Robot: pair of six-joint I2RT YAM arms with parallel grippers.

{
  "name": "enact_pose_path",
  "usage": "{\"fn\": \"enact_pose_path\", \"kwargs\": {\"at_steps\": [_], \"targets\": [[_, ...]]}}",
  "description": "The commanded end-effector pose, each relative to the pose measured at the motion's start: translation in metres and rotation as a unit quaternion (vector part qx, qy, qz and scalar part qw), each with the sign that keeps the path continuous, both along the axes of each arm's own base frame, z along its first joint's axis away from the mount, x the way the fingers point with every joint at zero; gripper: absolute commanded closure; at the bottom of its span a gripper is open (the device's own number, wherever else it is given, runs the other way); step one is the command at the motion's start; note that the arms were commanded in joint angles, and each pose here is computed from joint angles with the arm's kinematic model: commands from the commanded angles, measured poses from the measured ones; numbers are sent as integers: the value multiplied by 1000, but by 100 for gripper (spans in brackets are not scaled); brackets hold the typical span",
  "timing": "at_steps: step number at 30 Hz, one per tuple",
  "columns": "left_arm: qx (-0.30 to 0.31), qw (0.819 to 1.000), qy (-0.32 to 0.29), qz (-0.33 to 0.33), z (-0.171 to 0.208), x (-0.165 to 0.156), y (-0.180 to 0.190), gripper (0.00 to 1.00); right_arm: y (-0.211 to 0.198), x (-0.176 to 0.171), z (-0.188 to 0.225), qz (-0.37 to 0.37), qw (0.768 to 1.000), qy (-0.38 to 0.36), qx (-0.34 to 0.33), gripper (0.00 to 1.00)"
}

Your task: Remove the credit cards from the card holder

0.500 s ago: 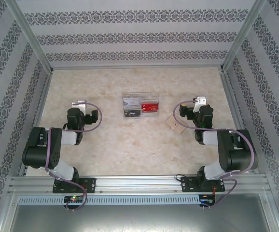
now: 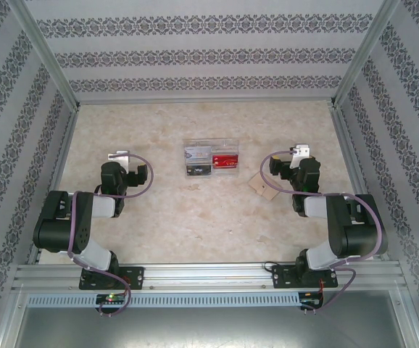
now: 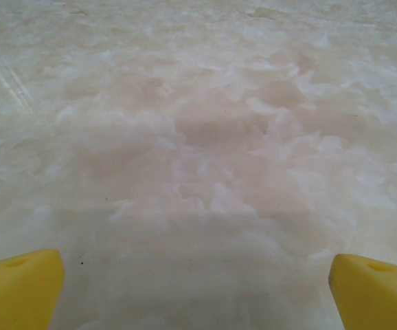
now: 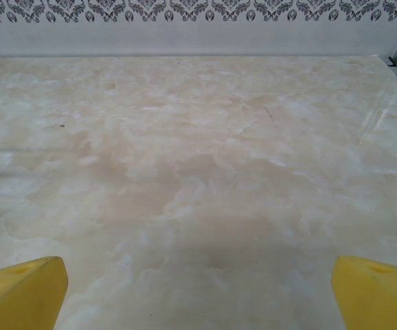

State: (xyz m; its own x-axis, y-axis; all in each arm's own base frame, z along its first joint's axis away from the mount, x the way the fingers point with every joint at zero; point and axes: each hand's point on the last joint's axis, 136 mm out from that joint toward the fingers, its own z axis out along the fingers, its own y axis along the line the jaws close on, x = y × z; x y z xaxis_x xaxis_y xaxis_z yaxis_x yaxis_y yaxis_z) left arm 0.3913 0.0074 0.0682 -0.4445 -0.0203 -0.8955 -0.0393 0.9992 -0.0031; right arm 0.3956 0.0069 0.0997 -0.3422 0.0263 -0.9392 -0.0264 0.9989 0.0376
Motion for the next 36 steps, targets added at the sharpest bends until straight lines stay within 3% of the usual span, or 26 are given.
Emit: {"fn": "enact_pose_path", "kwargs": {"at_steps": [1, 7, 13, 18, 23, 26, 30, 36], "targets": [[7, 1000, -25, -9, 14, 9, -2, 1, 1, 2, 5, 8, 1000, -13, 2, 2], [6, 1000, -22, -2, 18, 10, 1, 0, -4, 2, 7, -7, 1000, -15, 5, 2], [3, 996, 32, 78, 77, 9, 25, 1, -23, -9, 34, -66, 998, -21, 3, 2], [-78, 977, 95, 174, 116, -14, 37, 1, -52, -30, 64, -199, 974, 14, 111, 2], [-155, 960, 160, 170, 122, -29, 17, 0, -25, -36, 81, -137, 970, 26, 197, 2], [-199, 956, 160, 144, 123, -33, 1, 1, -5, -40, 64, -107, 963, 106, 224, 2], [-235, 950, 169, 116, 120, -40, -19, 0, 24, -47, 22, -72, 947, 240, 201, 2], [-240, 948, 191, 81, 114, -51, -45, 0, 55, -40, -19, -31, 916, 334, 219, 2]]}}
